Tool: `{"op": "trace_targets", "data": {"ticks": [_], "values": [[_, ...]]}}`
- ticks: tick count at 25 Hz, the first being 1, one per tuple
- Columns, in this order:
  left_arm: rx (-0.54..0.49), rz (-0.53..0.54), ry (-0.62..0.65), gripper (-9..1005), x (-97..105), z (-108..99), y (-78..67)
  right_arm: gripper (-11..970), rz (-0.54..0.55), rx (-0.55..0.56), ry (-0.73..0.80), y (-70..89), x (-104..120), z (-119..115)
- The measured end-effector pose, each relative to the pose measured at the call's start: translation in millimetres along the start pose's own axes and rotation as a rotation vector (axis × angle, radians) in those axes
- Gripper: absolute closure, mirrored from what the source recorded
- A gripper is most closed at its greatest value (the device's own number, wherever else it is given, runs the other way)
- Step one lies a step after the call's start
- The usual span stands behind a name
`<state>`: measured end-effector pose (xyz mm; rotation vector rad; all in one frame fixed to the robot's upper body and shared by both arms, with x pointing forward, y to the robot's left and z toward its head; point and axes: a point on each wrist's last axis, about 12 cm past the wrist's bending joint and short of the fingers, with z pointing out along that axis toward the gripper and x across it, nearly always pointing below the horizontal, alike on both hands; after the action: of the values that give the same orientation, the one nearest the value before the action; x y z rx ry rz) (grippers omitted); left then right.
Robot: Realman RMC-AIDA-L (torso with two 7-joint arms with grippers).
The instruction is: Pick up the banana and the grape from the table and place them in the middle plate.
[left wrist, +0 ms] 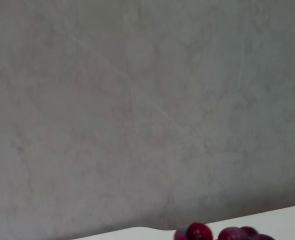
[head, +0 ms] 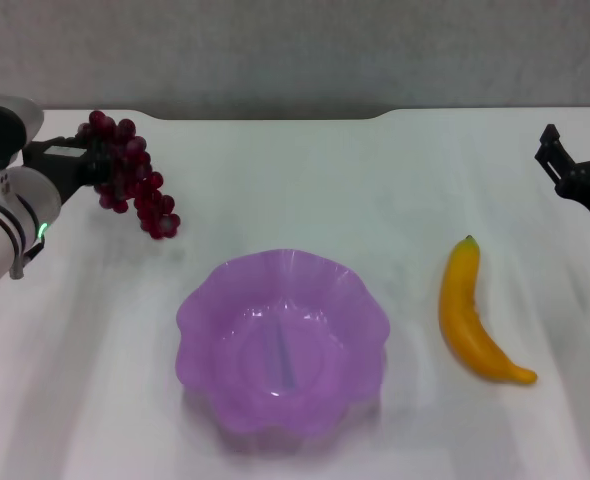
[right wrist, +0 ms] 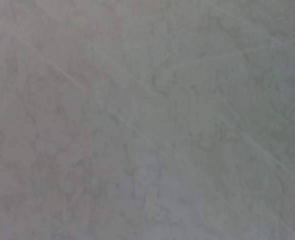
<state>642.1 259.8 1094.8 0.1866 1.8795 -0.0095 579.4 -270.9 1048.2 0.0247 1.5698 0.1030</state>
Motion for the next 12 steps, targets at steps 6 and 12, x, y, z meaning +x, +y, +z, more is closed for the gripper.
{"op": "trace_targets", "data": {"ticks": [6,12], "values": [[0.025,-0.001,-0.001,892,-8.5,-10.5,-2.4,73,0.001,0.0,0.0,0.2,0.1,0.0],[0.065,-0.008,-0.028,893,-26.7,-29.8,-5.1,73,0.002,0.003,0.001,-0.4,0.4,-0.3]]}}
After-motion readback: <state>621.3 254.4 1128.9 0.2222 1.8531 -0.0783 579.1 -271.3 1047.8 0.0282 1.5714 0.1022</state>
